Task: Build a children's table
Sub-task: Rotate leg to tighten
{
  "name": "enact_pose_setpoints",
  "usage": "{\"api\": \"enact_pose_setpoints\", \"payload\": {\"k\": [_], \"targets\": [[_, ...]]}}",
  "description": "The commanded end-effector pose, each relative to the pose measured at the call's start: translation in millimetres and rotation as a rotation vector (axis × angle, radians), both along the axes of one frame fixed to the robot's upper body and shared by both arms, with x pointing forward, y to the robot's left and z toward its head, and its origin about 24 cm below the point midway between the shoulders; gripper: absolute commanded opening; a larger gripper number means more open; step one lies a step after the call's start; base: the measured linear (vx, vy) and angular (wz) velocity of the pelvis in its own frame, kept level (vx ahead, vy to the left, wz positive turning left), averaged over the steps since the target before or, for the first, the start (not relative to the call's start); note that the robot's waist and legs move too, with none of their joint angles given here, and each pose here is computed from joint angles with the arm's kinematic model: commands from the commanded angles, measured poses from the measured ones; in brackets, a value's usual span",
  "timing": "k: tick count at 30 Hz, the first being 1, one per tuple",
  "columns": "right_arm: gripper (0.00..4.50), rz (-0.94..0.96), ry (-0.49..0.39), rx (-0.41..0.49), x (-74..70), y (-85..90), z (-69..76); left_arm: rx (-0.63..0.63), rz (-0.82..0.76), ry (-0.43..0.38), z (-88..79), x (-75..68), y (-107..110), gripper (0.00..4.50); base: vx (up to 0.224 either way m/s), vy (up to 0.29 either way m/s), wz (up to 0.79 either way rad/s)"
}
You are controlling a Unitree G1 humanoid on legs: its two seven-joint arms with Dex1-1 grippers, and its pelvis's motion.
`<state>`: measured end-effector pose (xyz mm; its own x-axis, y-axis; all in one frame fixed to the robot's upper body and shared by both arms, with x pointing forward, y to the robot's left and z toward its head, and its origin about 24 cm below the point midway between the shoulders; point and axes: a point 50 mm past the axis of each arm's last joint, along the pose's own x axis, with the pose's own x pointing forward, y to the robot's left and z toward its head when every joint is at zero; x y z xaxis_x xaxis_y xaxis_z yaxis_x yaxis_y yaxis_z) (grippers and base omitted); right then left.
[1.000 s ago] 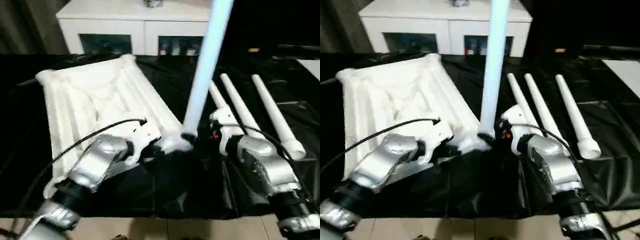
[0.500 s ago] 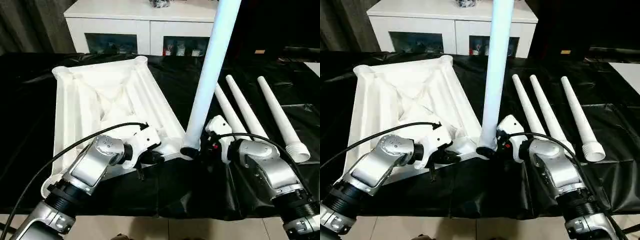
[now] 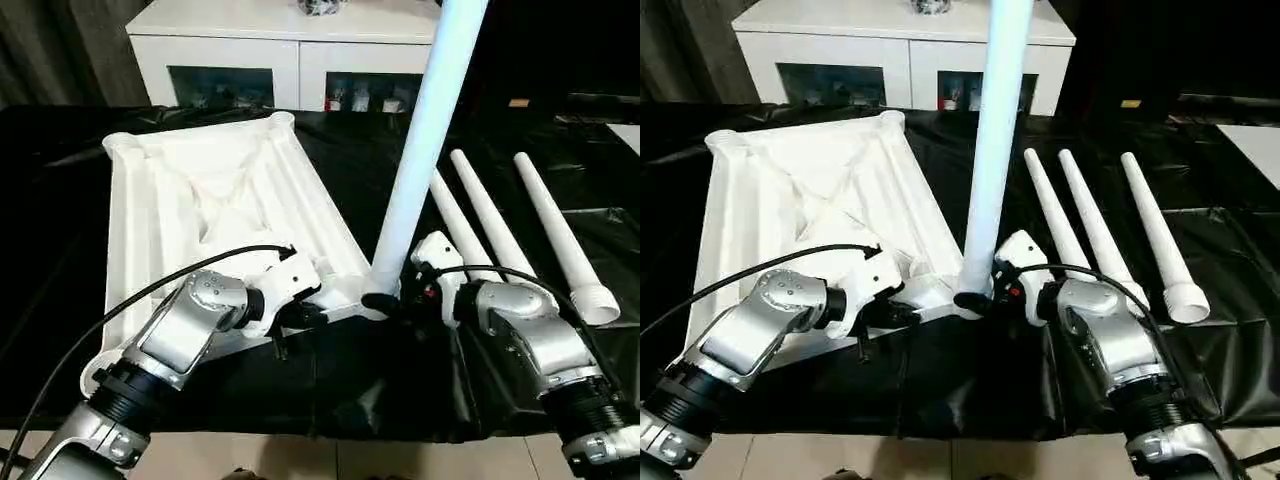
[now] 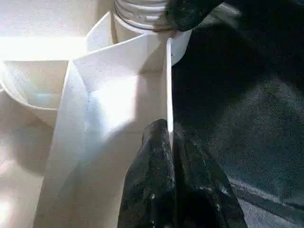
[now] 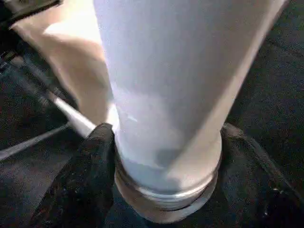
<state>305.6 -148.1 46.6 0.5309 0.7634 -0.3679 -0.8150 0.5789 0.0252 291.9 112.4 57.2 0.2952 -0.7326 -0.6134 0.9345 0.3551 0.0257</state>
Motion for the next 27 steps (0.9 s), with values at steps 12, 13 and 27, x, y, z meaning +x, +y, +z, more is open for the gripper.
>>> {"api": "enact_pose_setpoints", "payload": {"k": [12, 13, 27], "targets": [[2.72, -0.826, -0.02, -0.01, 30.3, 25.0, -35.3, -0.066, 0.409, -0.064, -8.2, 39.4, -36.1, 0.0, 0.0, 0.0, 0.0], [2.72, -0.853, -0.033, -0.016, 32.2, 33.6, -35.5, -0.07, 0.425, -0.065, -8.5, 41.0, -38.8, 0.0, 0.0, 0.0, 0.0], [3.78, -0.726, -0.201, 0.172, 45.6, 66.3, 1.4, -0.041, 0.413, -0.076, -11.7, 39.0, -27.8, 0.0, 0.0, 0.0, 0.0]]}}
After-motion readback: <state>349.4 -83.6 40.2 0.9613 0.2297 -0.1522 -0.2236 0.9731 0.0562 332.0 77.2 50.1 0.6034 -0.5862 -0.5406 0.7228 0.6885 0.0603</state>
